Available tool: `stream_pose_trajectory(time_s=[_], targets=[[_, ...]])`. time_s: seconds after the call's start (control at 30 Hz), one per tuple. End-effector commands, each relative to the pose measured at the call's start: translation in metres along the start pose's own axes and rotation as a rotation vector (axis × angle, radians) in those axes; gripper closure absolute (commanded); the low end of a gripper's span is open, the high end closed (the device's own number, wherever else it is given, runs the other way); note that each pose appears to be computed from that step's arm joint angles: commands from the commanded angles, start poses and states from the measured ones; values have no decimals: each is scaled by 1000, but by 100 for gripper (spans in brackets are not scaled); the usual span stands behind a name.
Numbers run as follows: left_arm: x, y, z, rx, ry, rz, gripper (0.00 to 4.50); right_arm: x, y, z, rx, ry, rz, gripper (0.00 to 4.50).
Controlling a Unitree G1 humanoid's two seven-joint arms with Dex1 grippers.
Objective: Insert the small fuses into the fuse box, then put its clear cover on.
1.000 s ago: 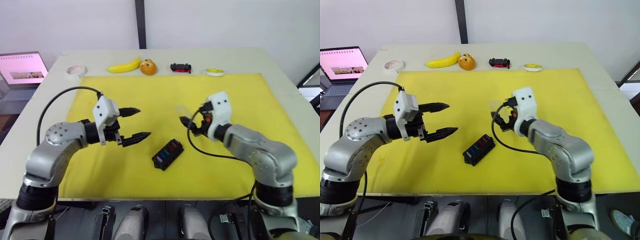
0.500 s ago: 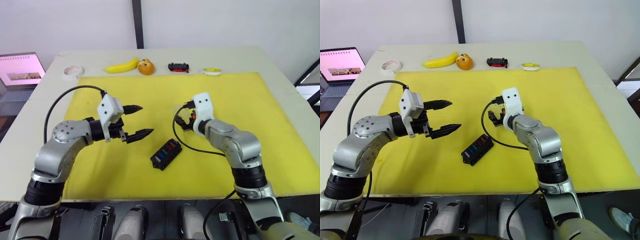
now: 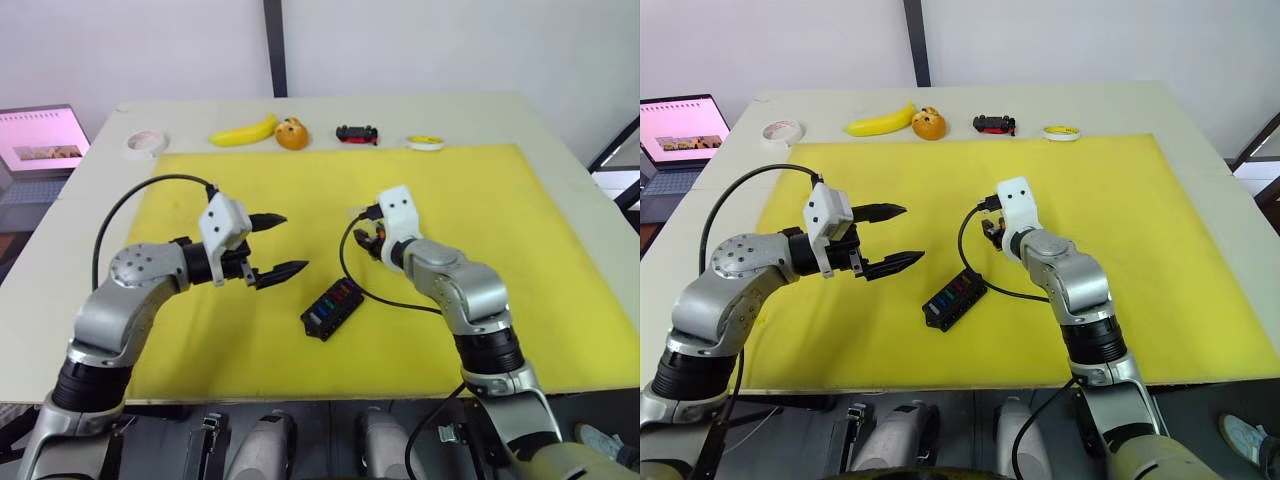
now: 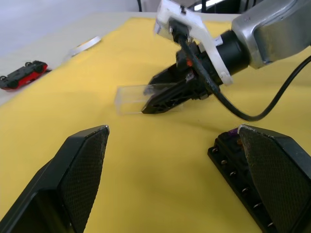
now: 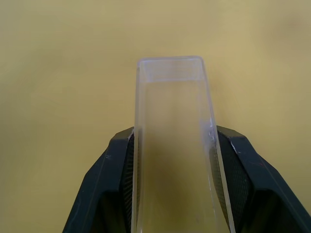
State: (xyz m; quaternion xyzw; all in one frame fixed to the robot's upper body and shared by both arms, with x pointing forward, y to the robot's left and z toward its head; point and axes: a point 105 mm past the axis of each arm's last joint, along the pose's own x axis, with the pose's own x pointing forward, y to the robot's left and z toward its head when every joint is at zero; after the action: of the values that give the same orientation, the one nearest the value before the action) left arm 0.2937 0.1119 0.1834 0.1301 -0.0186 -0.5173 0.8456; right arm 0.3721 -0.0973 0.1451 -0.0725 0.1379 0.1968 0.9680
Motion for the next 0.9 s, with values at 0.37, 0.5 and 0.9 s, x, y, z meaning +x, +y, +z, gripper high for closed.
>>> stream_pose_trajectory(time_s=[0.37,0.5,0.9], targets=[[-29,-85,-24,-130,56,85,0,-100,-16,2,-121,-78,228,278],[-16,-88,-36,-130,63,135,0,-103,-19,-3,-164,-50,238,278],[14,-94,-68,-144,108,165,0,-105,-22,-1,-149,-55,222,278]])
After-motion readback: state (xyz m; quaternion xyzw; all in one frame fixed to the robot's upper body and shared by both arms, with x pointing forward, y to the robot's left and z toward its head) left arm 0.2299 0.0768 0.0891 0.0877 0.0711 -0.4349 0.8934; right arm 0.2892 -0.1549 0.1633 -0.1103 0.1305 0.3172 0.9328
